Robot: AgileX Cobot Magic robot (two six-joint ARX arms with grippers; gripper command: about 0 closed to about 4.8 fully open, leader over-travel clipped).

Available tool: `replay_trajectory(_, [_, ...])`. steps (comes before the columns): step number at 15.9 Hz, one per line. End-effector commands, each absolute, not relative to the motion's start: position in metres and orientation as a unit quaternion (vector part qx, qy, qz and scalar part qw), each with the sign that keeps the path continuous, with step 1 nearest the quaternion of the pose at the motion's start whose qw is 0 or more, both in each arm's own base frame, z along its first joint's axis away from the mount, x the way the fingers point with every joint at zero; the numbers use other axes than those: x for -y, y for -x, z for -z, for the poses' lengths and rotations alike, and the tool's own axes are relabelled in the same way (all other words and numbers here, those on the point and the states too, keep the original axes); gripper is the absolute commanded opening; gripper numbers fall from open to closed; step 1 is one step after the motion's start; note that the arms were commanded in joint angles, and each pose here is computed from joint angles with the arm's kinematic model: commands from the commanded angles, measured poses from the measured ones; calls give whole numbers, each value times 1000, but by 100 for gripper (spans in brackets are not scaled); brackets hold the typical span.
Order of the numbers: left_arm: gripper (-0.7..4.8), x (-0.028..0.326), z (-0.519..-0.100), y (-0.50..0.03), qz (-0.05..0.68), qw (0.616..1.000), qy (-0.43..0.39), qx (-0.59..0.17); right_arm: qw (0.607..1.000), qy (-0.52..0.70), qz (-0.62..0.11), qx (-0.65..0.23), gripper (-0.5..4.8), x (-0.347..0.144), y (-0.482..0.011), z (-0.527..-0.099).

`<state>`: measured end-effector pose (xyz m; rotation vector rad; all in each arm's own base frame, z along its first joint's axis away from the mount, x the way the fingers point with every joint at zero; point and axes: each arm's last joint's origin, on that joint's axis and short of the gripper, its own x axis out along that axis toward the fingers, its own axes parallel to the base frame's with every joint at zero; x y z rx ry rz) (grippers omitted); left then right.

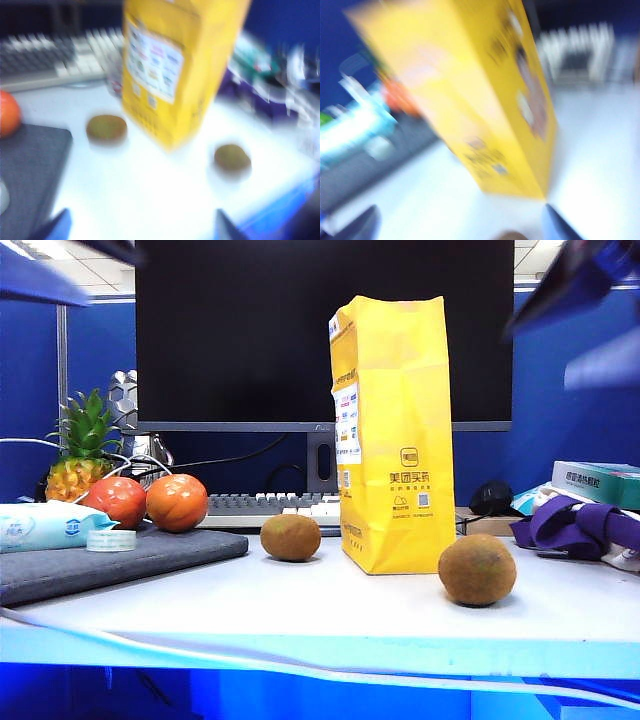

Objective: Pick up the kiwifruit and throw it into the yellow paper bag.

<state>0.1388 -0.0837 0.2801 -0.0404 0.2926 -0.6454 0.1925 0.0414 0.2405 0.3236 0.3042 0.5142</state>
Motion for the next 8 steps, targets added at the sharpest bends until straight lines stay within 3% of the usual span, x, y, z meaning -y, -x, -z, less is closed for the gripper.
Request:
replay_trajectory(1, [377,94,-293,-154,336,915,-48,-218,926,-159,-231,-254,479,-46,-221,-227])
replay_trajectory(6, [377,103,-310,-171,340,894,-71,-282,895,-165,-227,-348,479,-55,-241,-196])
replay_trajectory(8, [377,111,-310,-178,379,874,-59,-298,886,-161,-230,-369,479,-62,-243,-186])
